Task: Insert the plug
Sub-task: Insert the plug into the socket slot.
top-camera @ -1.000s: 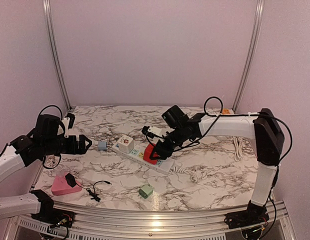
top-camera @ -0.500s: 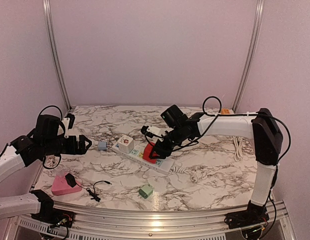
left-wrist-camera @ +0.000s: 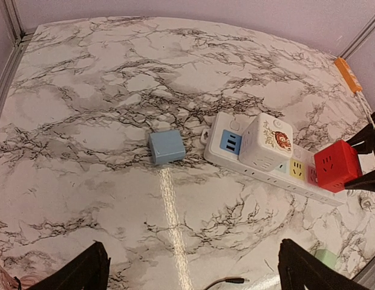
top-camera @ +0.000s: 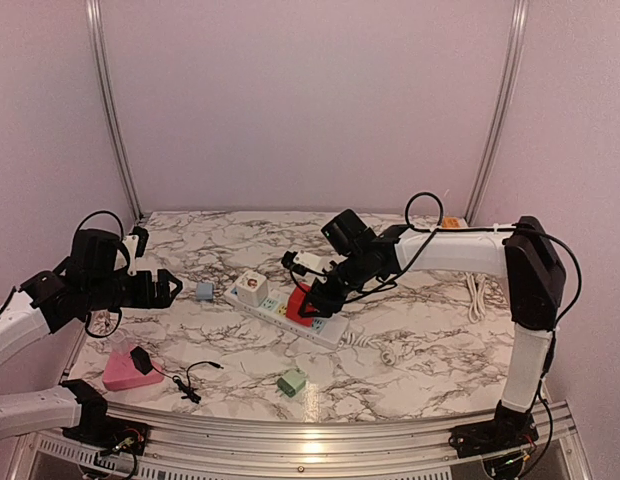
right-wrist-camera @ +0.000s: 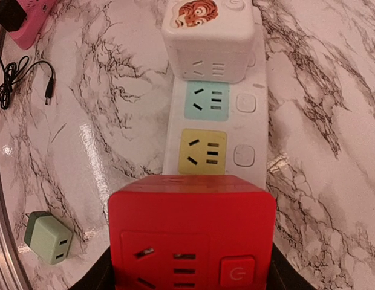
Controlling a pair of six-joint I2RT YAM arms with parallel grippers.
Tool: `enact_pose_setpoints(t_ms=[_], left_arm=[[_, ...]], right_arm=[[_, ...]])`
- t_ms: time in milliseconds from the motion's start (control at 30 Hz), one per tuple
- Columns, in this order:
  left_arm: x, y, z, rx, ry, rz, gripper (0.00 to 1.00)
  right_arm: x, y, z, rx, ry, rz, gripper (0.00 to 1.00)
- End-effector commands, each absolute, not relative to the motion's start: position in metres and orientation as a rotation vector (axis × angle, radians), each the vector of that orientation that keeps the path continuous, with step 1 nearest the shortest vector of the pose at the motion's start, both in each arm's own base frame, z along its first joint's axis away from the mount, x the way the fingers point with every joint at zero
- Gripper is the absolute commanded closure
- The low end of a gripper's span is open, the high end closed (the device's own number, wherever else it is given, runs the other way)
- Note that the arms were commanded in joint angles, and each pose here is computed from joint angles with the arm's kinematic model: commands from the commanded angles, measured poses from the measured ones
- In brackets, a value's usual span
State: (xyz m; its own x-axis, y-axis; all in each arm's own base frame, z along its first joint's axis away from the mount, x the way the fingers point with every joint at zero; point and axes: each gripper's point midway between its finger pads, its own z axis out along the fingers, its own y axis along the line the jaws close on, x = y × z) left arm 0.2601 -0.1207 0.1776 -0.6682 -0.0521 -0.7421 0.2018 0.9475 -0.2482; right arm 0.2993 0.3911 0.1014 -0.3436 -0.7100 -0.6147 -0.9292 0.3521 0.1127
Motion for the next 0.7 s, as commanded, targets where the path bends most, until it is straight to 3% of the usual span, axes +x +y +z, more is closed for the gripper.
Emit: enact_pose_setpoints(t_ms=[0,400,667], left_arm=[[0.259,-0.116,0.176,0.100,2.269,-0.373,0.01],[0.259,-0.115,0.177,0.098,2.262,-0.372,0.01],[0.259,-0.114,0.179,0.095,2.255,-0.370,0.01]], right_arm=[[0.307,0.404,0.121,-1.411,2.085,0.668,1.00],[0.308,0.404,0.120,-1.408,2.085,0.668,1.00],[0.306,0.388,0.090,-1.452,2.218,0.562,1.00]])
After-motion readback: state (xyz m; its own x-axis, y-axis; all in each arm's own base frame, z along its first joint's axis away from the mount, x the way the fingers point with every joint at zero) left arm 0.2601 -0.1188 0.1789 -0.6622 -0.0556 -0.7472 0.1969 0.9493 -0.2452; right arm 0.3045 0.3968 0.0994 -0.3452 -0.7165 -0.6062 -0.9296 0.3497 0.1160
